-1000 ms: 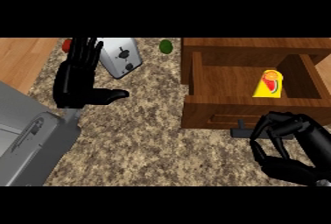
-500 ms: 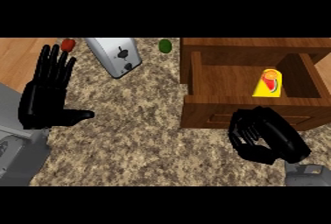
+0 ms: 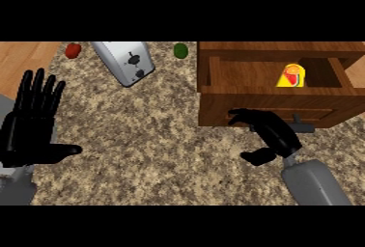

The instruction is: Pick up the cup, place it into the drawer and close the drawer

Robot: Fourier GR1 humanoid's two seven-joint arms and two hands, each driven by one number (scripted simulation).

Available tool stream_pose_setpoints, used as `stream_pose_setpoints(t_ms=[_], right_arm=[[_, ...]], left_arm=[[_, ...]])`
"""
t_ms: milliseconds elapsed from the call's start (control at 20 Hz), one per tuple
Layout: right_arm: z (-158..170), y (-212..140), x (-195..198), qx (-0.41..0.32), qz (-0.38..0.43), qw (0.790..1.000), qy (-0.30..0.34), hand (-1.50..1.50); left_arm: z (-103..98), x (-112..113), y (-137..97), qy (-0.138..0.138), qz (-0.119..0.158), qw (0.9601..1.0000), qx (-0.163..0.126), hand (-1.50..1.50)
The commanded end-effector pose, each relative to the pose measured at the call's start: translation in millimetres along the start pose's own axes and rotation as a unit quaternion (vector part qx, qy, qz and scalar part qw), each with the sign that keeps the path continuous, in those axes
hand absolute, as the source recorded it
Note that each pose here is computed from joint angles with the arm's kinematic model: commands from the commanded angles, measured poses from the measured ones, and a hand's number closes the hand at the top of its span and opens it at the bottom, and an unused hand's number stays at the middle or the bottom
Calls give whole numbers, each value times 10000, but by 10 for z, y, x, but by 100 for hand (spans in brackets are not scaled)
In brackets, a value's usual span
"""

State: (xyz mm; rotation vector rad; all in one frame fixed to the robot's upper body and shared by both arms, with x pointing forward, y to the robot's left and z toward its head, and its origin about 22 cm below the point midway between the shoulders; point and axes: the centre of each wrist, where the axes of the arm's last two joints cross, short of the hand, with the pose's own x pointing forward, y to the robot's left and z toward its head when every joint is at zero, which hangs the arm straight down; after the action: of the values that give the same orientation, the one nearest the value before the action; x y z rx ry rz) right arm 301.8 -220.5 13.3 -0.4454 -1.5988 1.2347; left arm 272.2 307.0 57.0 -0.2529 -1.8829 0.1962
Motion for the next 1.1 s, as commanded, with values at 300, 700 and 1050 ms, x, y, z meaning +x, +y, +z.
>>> stream_pose_setpoints(t_ms=[300,700,1050], right_arm=[[-573,38,-433,241,-34,9995,224,-150],[-713,-265,-769,250,-412,9986,236,-150],[-842,-712,-809,199,-331,9980,500,-150]], left_arm=[[201,47,346,48,29,10000,-8,-150],[11,128,325,-55,125,9998,-128,-150],[73,61,236,-26,214,9991,-356,-150]])
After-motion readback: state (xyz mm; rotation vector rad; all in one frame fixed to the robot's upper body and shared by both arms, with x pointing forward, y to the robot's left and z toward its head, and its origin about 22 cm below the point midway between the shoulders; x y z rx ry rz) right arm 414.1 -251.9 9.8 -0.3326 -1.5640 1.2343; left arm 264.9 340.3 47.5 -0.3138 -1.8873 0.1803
